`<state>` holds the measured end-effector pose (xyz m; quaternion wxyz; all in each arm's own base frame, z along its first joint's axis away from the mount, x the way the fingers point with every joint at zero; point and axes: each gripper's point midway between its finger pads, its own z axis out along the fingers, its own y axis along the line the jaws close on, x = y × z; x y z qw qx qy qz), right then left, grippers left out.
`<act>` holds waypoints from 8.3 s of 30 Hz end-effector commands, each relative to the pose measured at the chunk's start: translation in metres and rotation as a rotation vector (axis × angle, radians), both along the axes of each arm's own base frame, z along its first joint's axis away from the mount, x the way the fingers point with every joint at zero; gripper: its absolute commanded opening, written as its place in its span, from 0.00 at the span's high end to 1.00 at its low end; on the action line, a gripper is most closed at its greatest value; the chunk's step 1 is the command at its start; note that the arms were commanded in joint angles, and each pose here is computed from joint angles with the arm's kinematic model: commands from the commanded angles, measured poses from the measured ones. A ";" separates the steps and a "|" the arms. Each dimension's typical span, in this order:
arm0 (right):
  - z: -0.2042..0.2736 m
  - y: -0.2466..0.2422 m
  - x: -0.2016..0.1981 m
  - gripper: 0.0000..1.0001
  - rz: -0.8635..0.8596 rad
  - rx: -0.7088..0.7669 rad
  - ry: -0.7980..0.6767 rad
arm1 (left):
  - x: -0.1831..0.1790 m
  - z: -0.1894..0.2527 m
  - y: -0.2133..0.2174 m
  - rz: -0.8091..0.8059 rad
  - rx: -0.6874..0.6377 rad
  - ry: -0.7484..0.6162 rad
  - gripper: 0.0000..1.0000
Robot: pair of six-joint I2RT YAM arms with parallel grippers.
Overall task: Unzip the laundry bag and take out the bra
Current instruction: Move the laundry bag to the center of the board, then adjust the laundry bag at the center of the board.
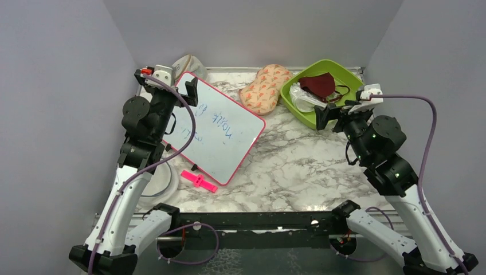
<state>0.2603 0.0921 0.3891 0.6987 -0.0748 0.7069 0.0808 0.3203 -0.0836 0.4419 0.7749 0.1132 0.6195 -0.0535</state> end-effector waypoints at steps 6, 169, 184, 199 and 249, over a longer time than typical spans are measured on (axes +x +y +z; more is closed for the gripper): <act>-0.034 0.001 0.045 0.00 -0.056 0.114 0.056 | 0.014 -0.007 -0.002 -0.047 -0.115 0.014 0.01; -0.285 0.048 0.019 0.00 -0.188 0.213 0.949 | 0.000 -0.103 -0.098 -0.211 -0.067 0.141 0.02; -0.313 0.010 0.075 0.02 -0.221 0.033 0.893 | -0.004 -0.104 -0.111 -0.267 -0.070 0.150 0.02; -0.293 0.141 0.045 0.01 0.449 -0.094 0.857 | -0.005 -0.122 -0.136 -0.353 -0.045 0.207 0.02; -0.263 0.131 -0.037 0.03 0.652 0.369 1.032 | -0.083 -0.194 -0.248 -0.819 0.263 0.157 0.03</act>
